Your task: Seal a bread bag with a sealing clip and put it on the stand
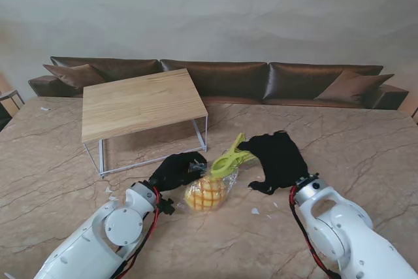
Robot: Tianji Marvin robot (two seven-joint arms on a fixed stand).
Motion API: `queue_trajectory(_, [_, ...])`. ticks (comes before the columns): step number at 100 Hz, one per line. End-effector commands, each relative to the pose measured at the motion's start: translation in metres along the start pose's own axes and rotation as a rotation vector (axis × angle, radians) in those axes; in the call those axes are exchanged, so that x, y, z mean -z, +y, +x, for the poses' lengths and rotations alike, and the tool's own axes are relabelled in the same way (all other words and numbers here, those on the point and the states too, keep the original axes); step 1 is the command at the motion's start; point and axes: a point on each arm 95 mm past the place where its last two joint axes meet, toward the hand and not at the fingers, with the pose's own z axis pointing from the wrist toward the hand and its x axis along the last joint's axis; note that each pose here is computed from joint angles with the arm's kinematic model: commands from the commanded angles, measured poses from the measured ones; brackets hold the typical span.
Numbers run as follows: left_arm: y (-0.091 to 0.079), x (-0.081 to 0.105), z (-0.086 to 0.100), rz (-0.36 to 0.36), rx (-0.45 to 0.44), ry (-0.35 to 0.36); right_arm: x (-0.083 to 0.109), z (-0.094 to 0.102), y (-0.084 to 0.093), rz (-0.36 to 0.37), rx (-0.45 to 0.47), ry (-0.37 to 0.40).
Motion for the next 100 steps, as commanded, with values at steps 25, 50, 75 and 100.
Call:
queue_trajectory(25, [-0.012,0.004,0.010,0.027,-0.016,0.030,0.030,-0.033,0.003,-0.004,-0.044,-0.201])
queue_trajectory(50, [-0.032,0.002,0.025,0.079,-0.019,0.049,0.035,-0.045,-0.028,0.072,-0.127,-0.273])
queue_trajectory(75, [-0.066,-0.009,0.045,0.144,-0.032,0.054,0.031,-0.045,-0.053,0.132,-0.193,-0.286])
queue_trajectory(100, [-0.113,-0.031,0.064,0.226,-0.036,0.033,0.024,-0.045,-0.068,0.142,-0.228,-0.284])
